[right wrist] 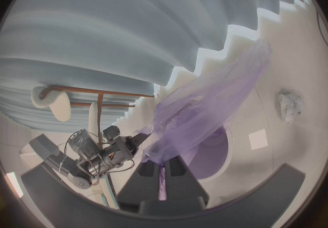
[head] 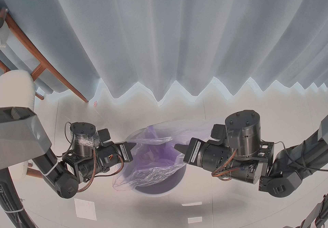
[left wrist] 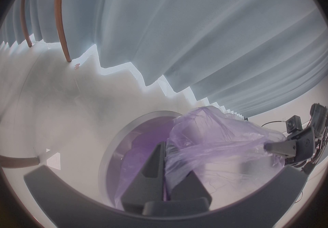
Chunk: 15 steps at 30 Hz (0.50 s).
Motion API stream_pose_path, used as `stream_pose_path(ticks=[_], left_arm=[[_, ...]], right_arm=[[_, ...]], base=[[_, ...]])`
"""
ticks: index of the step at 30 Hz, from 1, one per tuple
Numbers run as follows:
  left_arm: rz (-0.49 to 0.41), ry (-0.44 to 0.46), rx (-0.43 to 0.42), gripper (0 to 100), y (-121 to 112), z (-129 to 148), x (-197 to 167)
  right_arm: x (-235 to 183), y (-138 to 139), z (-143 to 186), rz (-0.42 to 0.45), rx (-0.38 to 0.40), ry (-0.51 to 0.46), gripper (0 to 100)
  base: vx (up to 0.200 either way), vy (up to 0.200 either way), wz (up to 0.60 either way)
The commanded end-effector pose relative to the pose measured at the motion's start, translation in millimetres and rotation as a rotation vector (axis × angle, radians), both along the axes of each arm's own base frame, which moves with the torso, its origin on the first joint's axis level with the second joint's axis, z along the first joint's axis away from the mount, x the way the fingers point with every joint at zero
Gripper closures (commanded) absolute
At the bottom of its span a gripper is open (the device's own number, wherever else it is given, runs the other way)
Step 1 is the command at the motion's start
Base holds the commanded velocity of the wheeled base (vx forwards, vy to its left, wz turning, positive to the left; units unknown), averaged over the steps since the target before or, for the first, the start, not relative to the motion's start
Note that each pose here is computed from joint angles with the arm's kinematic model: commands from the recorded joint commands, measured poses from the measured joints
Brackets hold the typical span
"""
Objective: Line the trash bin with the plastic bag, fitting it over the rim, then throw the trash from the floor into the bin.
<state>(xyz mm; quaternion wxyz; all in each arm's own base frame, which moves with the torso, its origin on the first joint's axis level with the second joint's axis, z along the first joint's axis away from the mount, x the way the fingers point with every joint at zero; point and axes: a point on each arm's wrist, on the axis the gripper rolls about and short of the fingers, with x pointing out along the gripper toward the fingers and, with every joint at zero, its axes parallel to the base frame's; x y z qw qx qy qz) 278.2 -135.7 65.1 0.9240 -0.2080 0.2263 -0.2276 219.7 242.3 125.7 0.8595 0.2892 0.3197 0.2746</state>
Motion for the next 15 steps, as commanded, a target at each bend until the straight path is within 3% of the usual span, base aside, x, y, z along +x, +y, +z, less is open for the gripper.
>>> stream_pose_path(ticks=[1,7,8,15], left_arm=[[-0.003,0.004,0.003,100,-1.3,-1.8,-0.5],[0.024,-0.008,0.001,100,2.7,0.6,3.8],[0.044,-0.014,0.003,100,4.7,1.5,6.1],[0.171,-0.081,0.015,100,25.3,14.4,24.8]], right_arm=[[-10.1,-4.8,-8.3,0.035,-0.026,-0.013,100],[-11.4,-7.4,-14.6,0.019,-0.042,0.001,100],[-12.7,-10.6,-17.9,0.01,-0.049,0.011,0],[-21.7,-28.8,-34.7,-0.031,-0.078,0.097,0]], base=[[0.0,0.0,0.0],[0.0,0.0,0.0],[0.0,0.0,0.0],[0.0,0.0,0.0]])
